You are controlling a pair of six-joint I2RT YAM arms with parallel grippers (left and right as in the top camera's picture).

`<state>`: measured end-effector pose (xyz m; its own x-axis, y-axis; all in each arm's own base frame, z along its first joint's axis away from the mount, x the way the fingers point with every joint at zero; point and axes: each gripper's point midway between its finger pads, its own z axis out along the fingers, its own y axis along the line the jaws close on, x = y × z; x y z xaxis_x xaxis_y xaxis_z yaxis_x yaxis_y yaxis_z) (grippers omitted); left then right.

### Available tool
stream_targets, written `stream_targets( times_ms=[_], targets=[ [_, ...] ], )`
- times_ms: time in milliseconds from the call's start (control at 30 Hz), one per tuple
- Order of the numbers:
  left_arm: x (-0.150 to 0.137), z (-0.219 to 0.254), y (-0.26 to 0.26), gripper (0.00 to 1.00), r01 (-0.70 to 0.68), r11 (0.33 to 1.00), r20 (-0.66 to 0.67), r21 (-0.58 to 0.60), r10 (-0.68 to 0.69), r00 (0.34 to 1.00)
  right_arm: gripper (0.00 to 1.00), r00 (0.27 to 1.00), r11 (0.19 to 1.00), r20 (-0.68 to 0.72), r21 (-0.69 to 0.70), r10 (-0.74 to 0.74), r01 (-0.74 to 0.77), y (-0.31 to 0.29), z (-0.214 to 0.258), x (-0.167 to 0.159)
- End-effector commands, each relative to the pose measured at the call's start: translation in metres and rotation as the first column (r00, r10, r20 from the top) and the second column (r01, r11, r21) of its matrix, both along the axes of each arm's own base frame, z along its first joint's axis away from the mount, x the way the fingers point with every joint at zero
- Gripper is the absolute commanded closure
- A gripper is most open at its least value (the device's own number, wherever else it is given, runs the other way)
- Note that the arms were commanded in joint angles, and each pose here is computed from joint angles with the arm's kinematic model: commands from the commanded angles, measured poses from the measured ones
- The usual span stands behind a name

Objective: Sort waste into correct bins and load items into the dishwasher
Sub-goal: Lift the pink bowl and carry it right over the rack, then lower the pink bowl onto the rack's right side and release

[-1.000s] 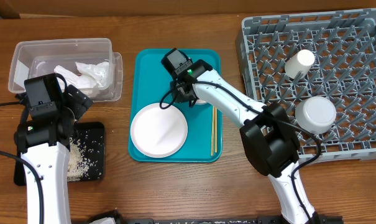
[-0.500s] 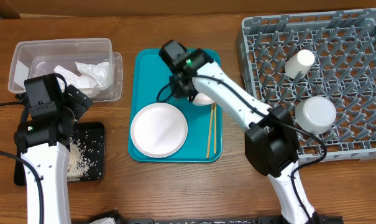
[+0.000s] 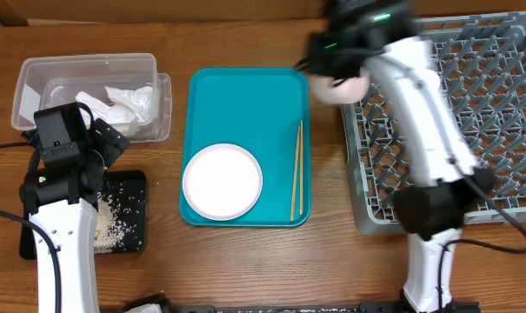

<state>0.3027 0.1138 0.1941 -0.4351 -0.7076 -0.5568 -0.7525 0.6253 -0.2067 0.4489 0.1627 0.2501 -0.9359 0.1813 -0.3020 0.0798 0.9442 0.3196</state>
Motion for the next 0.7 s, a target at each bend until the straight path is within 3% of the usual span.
stream_targets(
  times_ms=[0, 267, 400, 667],
  targets=[
    [0.002, 0.009, 0.001, 0.00, 0.014, 1.000, 0.019, 0.013, -0.014, 1.000, 0.96, 0.999, 0.987, 0.006, 0.155, -0.045, 0.044, -0.035, 0.034, -0.004],
    [0.002, 0.009, 0.001, 0.00, 0.014, 1.000, 0.019, 0.013, -0.014, 1.000, 0.96, 0.998, 0.900, 0.033, 0.432, 0.053, -0.062, -0.105, 0.038, -0.004],
    [0.002, 0.009, 0.001, 0.00, 0.014, 1.000, 0.020, 0.013, -0.014, 1.000, 0.96, 0.987, 0.777, 0.137, 0.610, 0.090, -0.155, -0.123, 0.053, -0.006],
    [0.002, 0.009, 0.001, 0.00, 0.014, 1.000, 0.019, 0.013, -0.014, 1.000, 0.96, 0.994, 0.638, 0.080, 0.770, -0.075, -0.014, -0.191, 0.021, -0.005]
  ],
)
